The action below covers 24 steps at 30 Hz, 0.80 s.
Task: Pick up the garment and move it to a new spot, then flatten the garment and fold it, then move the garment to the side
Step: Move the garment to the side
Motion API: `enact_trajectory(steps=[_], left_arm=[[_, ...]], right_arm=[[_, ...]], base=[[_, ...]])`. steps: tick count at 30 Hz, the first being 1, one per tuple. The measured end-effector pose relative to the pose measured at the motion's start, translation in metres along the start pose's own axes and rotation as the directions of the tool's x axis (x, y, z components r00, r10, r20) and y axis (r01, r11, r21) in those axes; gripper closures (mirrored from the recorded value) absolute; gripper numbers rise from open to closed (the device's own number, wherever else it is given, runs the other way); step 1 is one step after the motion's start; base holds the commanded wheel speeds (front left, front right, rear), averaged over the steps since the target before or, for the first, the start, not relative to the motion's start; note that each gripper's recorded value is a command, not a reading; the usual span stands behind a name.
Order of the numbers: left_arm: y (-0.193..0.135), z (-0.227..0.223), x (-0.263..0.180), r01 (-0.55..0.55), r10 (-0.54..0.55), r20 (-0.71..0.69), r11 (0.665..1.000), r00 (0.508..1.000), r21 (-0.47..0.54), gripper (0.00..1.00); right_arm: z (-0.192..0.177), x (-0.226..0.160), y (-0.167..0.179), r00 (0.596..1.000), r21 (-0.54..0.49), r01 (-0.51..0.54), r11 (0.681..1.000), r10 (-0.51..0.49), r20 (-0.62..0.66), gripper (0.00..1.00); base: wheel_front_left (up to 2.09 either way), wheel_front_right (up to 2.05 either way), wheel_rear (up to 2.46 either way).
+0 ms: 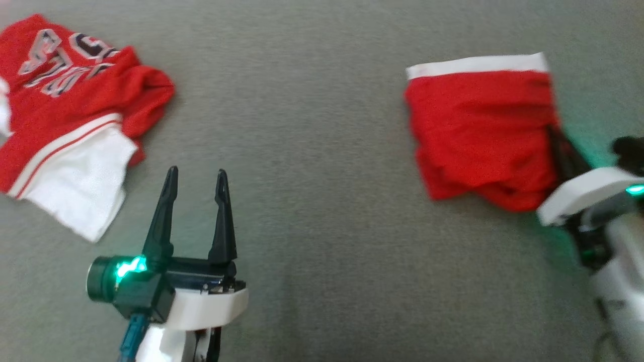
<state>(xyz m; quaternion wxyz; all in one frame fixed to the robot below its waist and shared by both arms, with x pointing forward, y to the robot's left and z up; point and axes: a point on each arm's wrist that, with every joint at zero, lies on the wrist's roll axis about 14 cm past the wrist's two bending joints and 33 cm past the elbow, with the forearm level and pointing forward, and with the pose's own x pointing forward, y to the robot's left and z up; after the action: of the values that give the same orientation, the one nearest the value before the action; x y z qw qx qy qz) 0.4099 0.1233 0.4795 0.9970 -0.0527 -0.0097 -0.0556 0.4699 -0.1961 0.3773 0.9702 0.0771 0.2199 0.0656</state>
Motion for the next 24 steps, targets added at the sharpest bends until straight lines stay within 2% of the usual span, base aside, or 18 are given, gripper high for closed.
enact_trajectory(steps=[4,7,12,13,16,17,18,21,22,24], left_arm=[[-0.016,-0.005,0.016,0.055,-0.055,0.004,0.998,0.998,-0.020,0.00],[-0.026,-0.012,0.029,0.100,-0.100,0.001,0.995,0.995,-0.026,0.00],[-0.041,-0.033,0.049,0.160,-0.161,-0.019,0.986,0.987,-0.049,0.00],[-0.041,-0.033,0.049,0.160,-0.161,-0.019,0.986,0.987,-0.049,0.00],[-0.048,-0.046,0.063,0.194,-0.196,-0.027,0.979,0.980,-0.059,0.00],[-0.050,-0.050,0.068,0.199,-0.202,-0.029,0.978,0.979,-0.064,0.00],[-0.052,-0.054,0.073,0.211,-0.213,-0.029,0.975,0.977,-0.067,0.00],[-0.056,-0.063,0.084,0.226,-0.229,-0.031,0.971,0.973,-0.080,0.00],[-0.056,-0.064,0.086,0.227,-0.230,-0.028,0.971,0.973,-0.080,0.00],[-0.055,-0.062,0.088,0.223,-0.226,-0.025,0.971,0.974,-0.082,0.00]], right_arm=[[0.012,-0.017,-0.064,0.993,-0.068,0.121,0.990,-0.122,-0.003,1.00],[0.026,-0.030,-0.115,0.974,-0.125,0.225,0.966,-0.227,-0.001,1.00],[0.060,-0.041,-0.177,0.930,-0.260,0.362,0.895,-0.365,0.039,1.00],[0.060,-0.041,-0.177,0.930,-0.260,0.362,0.895,-0.365,0.039,1.00],[0.078,-0.045,-0.202,0.899,-0.327,0.433,0.840,-0.430,0.086,1.00],[0.082,-0.047,-0.210,0.886,-0.352,0.456,0.817,-0.453,0.097,0.75],[0.086,-0.050,-0.219,0.869,-0.373,0.485,0.791,-0.481,0.111,0.00],[0.104,-0.057,-0.233,0.824,-0.450,0.557,0.698,-0.533,0.193,0.00],[0.108,-0.055,-0.229,0.820,-0.468,0.564,0.681,-0.527,0.223,0.00],[0.108,-0.046,-0.211,0.829,-0.474,0.557,0.682,-0.491,0.268,0.00]], base=[[0.00,0.00,0.00],[0.00,0.00,0.00],[0.00,0.00,0.00],[0.00,0.00,0.00],[0.00,0.00,0.00],[0.00,0.00,0.00],[0.00,0.00,0.00],[0.00,0.00,0.00],[0.00,0.00,0.00],[0.00,0.00,0.00]])
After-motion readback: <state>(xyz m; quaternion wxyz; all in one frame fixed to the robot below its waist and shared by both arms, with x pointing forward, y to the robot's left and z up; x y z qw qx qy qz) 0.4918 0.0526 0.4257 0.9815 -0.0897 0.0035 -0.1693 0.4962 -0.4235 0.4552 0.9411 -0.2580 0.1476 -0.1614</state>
